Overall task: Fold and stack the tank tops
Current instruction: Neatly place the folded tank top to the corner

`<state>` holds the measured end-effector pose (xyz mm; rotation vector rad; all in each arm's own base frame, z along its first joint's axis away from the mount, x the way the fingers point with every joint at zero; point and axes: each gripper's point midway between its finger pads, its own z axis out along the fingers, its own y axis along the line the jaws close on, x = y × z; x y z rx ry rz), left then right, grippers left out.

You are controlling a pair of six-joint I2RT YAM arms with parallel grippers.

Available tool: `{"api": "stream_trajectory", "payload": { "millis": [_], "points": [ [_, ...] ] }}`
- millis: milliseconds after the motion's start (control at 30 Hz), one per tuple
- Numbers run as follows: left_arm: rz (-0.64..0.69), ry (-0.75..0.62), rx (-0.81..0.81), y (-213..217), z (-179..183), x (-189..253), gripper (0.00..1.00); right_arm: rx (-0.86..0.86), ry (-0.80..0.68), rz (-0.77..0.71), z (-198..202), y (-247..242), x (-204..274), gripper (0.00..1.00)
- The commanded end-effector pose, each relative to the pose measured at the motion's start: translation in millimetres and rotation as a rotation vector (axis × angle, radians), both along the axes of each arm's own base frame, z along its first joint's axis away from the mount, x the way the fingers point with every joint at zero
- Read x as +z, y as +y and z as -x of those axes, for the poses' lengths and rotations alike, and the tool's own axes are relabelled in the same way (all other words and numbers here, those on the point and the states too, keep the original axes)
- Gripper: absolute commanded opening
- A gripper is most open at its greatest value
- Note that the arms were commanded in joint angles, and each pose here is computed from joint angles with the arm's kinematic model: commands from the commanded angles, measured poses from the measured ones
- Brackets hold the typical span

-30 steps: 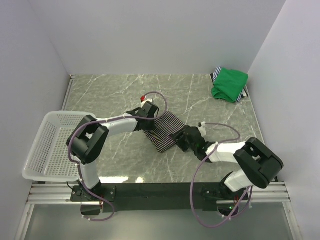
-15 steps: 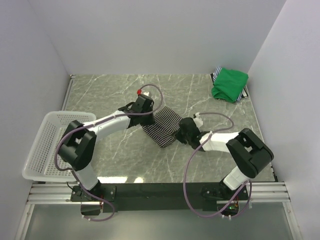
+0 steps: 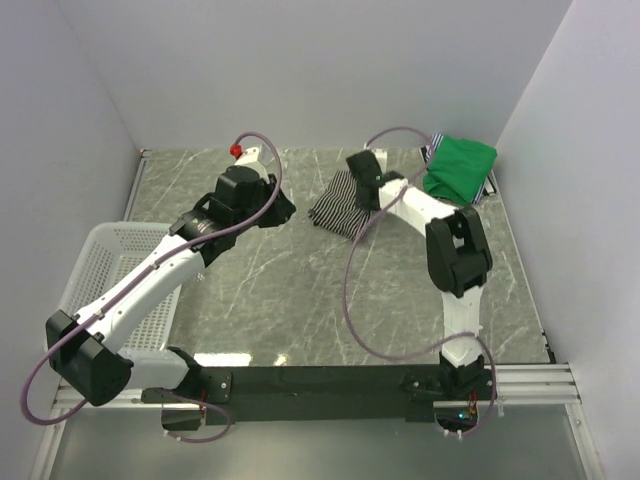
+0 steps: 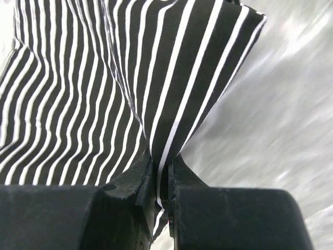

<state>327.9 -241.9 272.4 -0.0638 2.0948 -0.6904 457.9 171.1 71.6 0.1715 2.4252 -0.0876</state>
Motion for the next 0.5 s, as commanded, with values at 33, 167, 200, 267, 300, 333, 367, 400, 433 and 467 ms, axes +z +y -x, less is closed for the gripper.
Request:
{"api": "stream_trajectory", "payload": {
  "millis": [33,167,200,267,300,333,367,400,433,467],
  "points": [
    [-0.084,0.036,-0.019,17.1,13.3,-21.6,0.26,0.081,0.021,0.274,-43.4,-53.0,28.1,0.00],
    [-0.118,0.047,-0.040,22.3,18.1,-28.4,0.26,0.088,0.054,0.366,-78.1,-93.1,34.1,0.00],
    [-0.136,0.046,-0.046,24.3,18.4,-30.9,0.26,0.076,0.053,0.365,-83.6,-100.7,38.4,0.00],
    [-0.152,0.042,-0.042,29.2,17.4,-33.2,0.27,0.078,0.031,0.382,-97.0,-113.8,57.3,0.00],
    [-0.161,0.045,-0.054,29.8,18.3,-37.1,0.27,0.070,0.032,0.382,-102.0,-123.1,58.0,0.00],
    [-0.160,0.050,-0.049,33.1,16.2,-38.3,0.27,0.080,0.008,0.388,-108.7,-124.7,69.4,0.00],
    [-0.161,0.053,-0.054,34.1,16.1,-39.7,0.26,0.080,0.000,0.394,-111.8,-128.0,73.3,0.00],
    [-0.164,0.052,-0.058,34.8,15.6,-40.9,0.27,0.086,-0.003,0.406,-114.9,-130.1,75.1,0.00],
    [-0.162,0.058,-0.060,36.9,14.0,-44.1,0.27,0.090,-0.030,0.410,-120.5,-129.4,87.0,0.00],
    [-0.164,0.060,-0.058,37.8,12.4,-45.9,0.27,0.100,-0.032,0.431,-122.8,-132.6,91.5,0.00]
  ]
}}
